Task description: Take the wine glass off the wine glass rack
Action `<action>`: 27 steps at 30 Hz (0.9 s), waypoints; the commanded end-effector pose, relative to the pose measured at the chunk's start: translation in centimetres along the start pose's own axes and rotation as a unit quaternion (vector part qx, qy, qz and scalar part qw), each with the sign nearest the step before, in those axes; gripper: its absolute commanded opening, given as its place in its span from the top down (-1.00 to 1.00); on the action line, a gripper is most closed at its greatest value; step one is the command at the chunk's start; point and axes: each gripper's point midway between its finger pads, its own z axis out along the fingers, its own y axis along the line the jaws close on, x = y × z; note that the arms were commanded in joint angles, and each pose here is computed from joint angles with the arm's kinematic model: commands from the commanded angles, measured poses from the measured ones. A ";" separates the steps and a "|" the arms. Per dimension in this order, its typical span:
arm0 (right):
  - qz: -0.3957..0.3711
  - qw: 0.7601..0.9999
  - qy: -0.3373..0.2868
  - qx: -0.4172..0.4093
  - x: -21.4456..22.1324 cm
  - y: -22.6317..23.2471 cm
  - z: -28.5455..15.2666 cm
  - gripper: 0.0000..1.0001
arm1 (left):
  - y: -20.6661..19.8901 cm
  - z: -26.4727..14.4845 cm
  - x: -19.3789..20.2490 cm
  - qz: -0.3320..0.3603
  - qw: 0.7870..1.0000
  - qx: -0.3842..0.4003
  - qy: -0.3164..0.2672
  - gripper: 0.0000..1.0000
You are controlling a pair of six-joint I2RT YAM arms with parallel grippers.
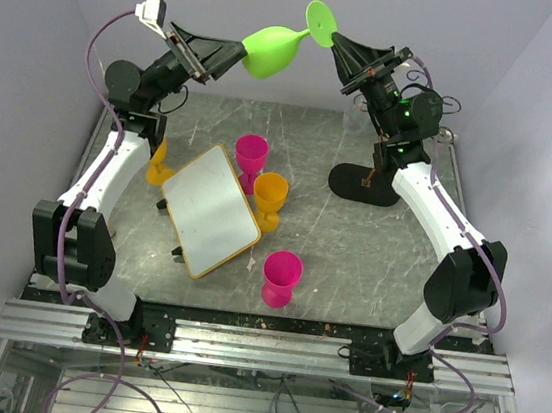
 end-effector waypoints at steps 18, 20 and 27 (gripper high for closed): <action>0.009 0.999 0.050 -0.016 4.8 -0.1 0.9 1.00 | -3.1 -2.5 0.0 -0.004 0.998 0.064 0.000 -0.23; -0.008 0.999 0.039 -0.007 4.4 -0.7 0.9 1.00 | -3.1 -2.5 0.2 -0.002 0.998 0.063 0.007 0.03; -0.143 0.985 -0.050 0.077 -1.2 -2.5 -1.2 0.30 | 0.2 -3.2 0.1 -0.011 1.000 0.001 0.026 0.86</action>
